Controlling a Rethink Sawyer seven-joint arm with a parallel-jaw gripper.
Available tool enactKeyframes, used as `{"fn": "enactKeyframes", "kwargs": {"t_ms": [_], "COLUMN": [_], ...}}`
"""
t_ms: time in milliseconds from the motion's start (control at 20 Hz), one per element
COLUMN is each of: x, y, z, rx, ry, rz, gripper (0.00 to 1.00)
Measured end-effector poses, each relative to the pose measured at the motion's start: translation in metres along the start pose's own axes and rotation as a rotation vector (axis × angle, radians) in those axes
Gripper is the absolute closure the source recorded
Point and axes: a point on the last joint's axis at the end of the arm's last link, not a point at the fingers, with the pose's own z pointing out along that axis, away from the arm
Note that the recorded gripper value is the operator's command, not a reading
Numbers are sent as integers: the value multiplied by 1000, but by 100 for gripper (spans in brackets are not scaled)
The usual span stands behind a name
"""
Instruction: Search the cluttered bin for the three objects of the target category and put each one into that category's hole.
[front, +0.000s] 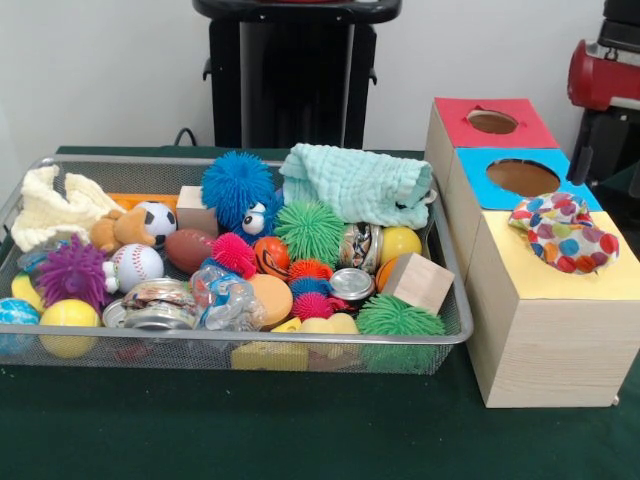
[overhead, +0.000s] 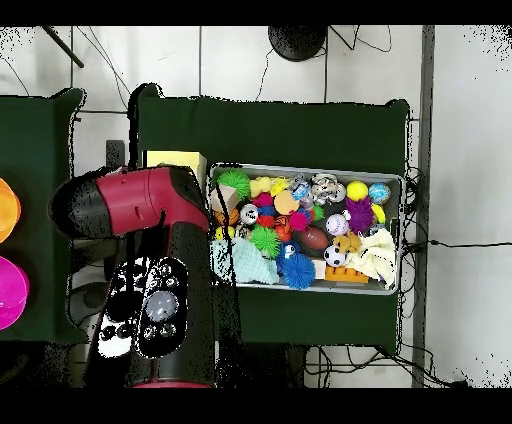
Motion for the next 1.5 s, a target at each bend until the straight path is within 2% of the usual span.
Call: {"fn": "enactKeyframes", "kwargs": {"t_ms": [500, 1000, 1250, 1500], "x": [2, 8, 23, 36], "y": [-4, -17, -34, -45], "z": [-3, 4, 18, 33], "rx": [23, 39, 57, 59], "ry": [-5, 16, 49, 52], "rz": [-4, 7, 19, 23], "gripper": [0, 0, 0, 0]}}
